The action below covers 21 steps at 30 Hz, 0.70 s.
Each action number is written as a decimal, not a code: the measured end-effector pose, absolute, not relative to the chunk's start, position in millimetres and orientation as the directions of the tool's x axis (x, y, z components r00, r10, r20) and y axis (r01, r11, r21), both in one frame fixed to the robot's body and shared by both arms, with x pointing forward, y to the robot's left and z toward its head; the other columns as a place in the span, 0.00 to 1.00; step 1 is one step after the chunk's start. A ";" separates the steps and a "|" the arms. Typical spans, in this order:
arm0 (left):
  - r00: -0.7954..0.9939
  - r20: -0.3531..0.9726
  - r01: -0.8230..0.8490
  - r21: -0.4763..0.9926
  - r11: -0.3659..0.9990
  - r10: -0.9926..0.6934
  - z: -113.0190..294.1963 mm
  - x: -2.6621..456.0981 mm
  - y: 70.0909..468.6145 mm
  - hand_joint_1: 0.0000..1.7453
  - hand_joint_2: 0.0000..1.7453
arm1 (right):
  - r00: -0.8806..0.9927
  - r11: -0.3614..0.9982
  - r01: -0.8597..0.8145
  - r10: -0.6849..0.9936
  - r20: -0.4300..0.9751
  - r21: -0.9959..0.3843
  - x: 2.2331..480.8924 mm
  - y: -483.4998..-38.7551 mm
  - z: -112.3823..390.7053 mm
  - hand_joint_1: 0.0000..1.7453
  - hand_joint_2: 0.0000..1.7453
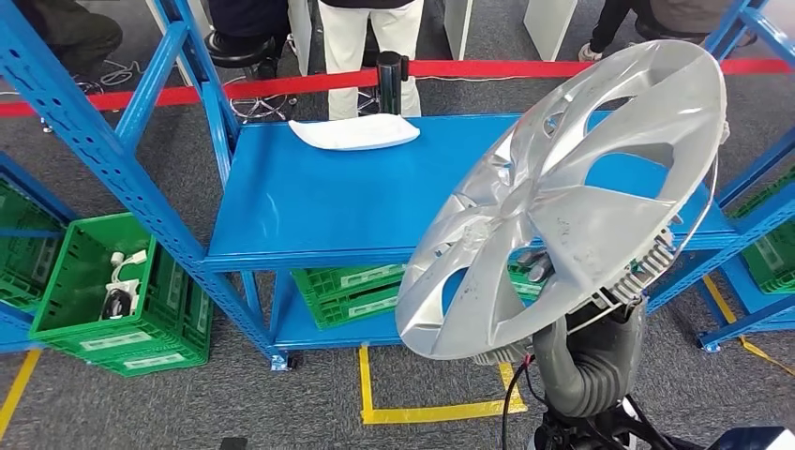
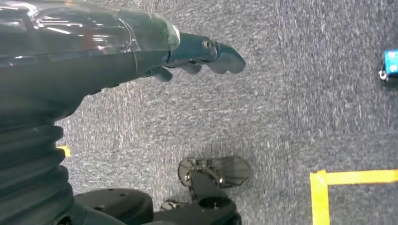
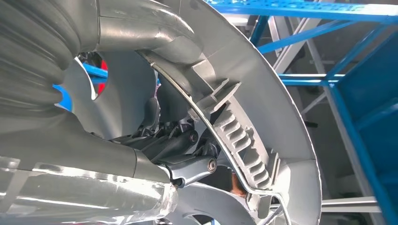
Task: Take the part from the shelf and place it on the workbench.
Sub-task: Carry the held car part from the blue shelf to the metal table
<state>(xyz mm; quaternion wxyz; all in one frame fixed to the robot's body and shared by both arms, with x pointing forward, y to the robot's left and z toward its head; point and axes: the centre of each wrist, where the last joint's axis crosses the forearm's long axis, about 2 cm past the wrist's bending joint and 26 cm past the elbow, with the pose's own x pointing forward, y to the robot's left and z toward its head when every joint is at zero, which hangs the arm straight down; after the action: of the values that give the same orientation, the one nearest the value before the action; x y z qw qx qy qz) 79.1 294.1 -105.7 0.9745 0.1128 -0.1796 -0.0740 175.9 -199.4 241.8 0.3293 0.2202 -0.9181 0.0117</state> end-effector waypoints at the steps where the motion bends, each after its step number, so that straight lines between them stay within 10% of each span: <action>1: 0.925 0.331 0.104 0.247 0.963 -0.185 -105.7 78.7 294.6 0.00 1.00 | -0.686 0.903 -0.412 -0.397 0.610 0.123 175.9 -199.4 241.7 1.00 1.00; 21: 0.924 0.332 0.108 0.248 0.963 -0.189 -105.5 79.7 294.7 0.00 1.00 | -0.683 0.903 -0.411 -0.398 0.613 0.128 174.4 -199.2 240.2 1.00 1.00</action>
<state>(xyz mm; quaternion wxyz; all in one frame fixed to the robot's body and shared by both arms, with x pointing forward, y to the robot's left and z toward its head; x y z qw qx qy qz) 79.7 294.7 -105.5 0.9743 0.1134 -0.1792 -0.0761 174.4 -199.2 240.2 0.3316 0.2205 -0.9172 0.0099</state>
